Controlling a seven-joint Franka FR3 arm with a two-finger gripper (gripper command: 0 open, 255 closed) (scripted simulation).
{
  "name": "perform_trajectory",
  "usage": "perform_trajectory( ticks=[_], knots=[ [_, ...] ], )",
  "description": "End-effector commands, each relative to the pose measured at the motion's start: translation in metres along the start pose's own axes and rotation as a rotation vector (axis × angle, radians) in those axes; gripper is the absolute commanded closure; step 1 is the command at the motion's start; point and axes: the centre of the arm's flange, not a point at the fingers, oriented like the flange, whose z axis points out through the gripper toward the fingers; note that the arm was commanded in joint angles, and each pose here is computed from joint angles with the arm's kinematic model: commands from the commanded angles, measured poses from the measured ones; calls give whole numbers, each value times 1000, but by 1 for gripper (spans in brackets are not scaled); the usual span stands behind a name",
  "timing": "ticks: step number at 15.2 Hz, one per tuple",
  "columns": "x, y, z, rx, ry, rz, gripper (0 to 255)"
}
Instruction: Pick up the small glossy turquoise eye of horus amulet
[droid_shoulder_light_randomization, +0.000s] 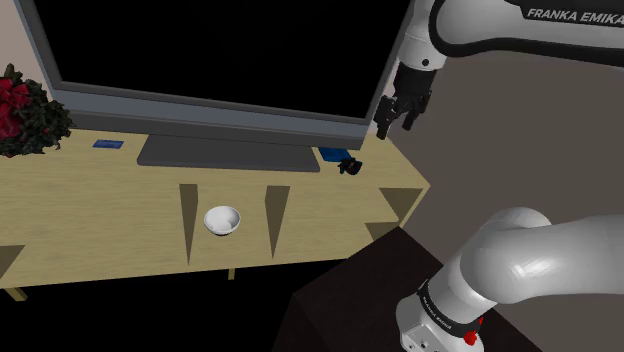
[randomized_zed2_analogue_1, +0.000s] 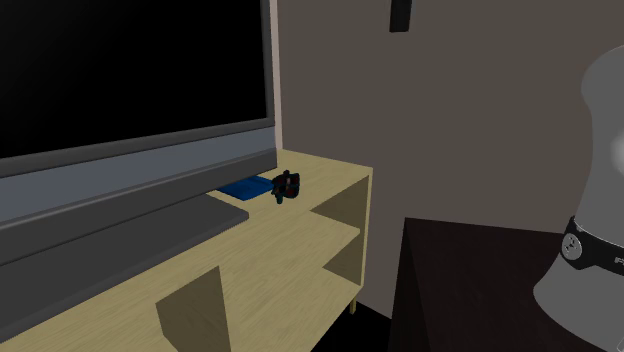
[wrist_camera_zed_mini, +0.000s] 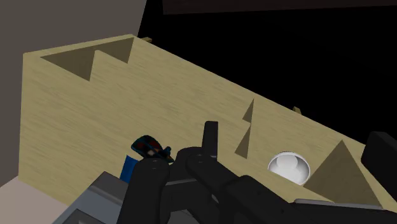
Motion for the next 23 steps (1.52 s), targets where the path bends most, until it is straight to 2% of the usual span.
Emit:
perform_trajectory(
  ticks=[1,12,23],
  knots=[
    [0,0,0,0,0,0,0],
    [46,98,99,25,30,-351,0],
    [126,171,198,50,59,-703,0]
  ],
)
